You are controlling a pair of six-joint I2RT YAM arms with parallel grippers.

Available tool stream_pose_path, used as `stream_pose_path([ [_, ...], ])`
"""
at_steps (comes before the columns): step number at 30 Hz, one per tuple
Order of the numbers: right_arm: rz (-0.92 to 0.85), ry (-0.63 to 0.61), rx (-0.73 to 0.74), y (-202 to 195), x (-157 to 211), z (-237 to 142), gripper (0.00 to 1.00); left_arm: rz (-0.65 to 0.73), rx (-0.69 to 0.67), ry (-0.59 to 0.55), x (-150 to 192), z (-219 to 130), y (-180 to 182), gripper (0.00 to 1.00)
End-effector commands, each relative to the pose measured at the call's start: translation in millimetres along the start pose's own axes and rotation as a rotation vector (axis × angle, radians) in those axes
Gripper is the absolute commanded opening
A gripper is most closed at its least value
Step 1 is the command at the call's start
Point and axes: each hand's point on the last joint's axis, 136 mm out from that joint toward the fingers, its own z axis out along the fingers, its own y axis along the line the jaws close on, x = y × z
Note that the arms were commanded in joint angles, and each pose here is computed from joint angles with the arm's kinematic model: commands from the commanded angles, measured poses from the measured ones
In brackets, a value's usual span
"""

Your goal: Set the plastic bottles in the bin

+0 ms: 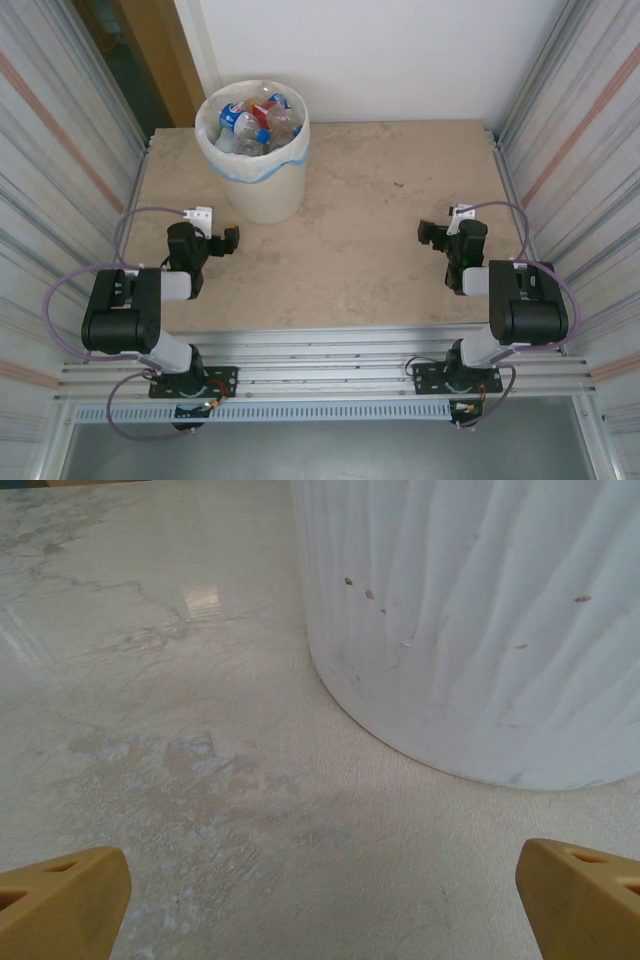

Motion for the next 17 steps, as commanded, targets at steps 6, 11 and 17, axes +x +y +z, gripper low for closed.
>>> stream_pose_path([
  [6, -0.007, -0.008, -0.015, 1.3, -6.5, 2.9, 0.98, -0.001, -0.007, -0.021, -8.9, 1.4, 0.6, 0.99],
  [11, -0.002, -0.002, -0.015, 0.3, -5.9, 3.7, 0.98, -0.001, -0.009, -0.021, -8.9, 1.4, 1.2, 0.99],
  [17, -0.004, -0.007, -0.016, 1.1, -6.5, 3.0, 0.98, -0.001, -0.007, -0.021, -9.0, 1.3, 0.9, 0.99],
])
